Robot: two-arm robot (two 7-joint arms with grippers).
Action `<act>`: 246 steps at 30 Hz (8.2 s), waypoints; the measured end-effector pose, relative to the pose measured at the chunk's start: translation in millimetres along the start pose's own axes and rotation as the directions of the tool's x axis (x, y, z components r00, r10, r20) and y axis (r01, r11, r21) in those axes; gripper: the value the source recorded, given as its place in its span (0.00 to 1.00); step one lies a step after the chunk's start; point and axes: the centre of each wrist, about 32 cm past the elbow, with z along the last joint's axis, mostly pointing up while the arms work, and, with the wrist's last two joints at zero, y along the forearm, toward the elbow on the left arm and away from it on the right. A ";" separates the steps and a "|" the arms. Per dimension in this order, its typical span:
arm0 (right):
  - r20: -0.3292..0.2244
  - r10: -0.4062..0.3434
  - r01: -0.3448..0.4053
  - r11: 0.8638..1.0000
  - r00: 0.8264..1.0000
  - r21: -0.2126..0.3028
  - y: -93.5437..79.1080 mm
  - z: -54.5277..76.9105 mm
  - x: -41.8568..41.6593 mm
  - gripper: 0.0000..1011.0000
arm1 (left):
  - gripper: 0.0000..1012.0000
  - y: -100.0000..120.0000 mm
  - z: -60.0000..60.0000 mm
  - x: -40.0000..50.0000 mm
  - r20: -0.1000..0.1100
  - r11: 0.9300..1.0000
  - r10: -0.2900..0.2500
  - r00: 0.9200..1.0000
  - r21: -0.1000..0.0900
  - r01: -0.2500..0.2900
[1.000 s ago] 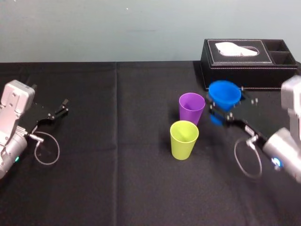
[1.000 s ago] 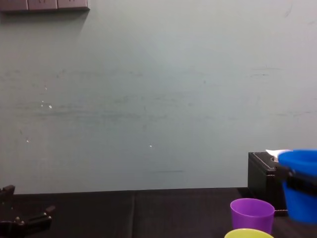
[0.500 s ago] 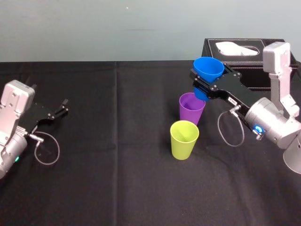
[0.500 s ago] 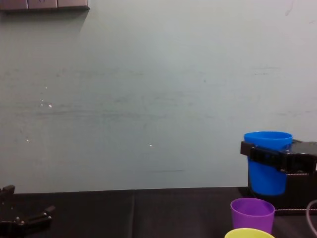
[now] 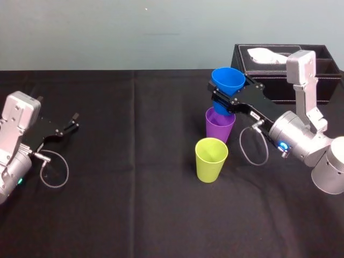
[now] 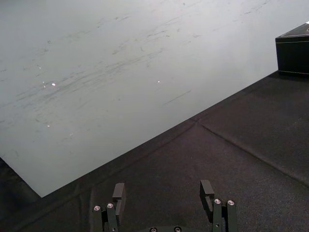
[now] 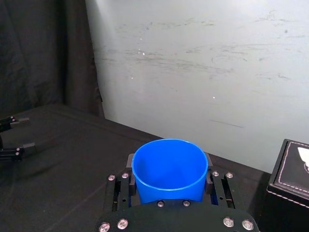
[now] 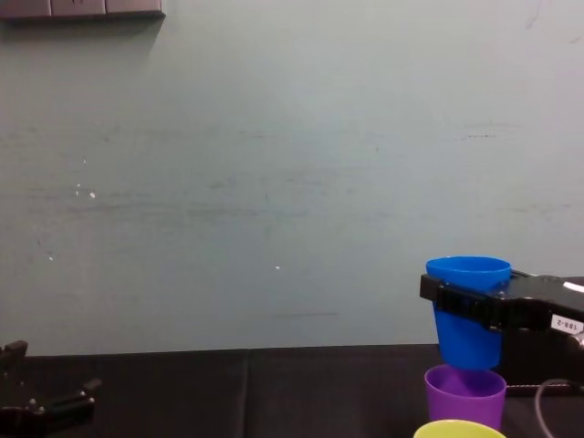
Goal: Stack the three plastic cups sequentially using one hand.
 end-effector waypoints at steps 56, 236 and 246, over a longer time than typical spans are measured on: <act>-0.015 0.006 -0.007 0.998 1.000 -0.067 -4.1 -42.5 -7.0 0.73 | 1.00 0.0 0.0 0.0 0.000 1.000 0.000 1.000 0.000 0.000; 0.038 0.191 -0.192 0.981 0.981 0.018 -42.0 8.3 -31.2 0.74 | 1.00 0.0 0.0 0.0 0.000 1.000 0.000 1.000 0.000 0.000; 0.031 0.163 -0.165 0.983 0.986 0.077 -18.7 29.5 -2.1 0.74 | 1.00 0.0 0.0 0.0 0.000 1.000 0.000 1.000 0.000 0.000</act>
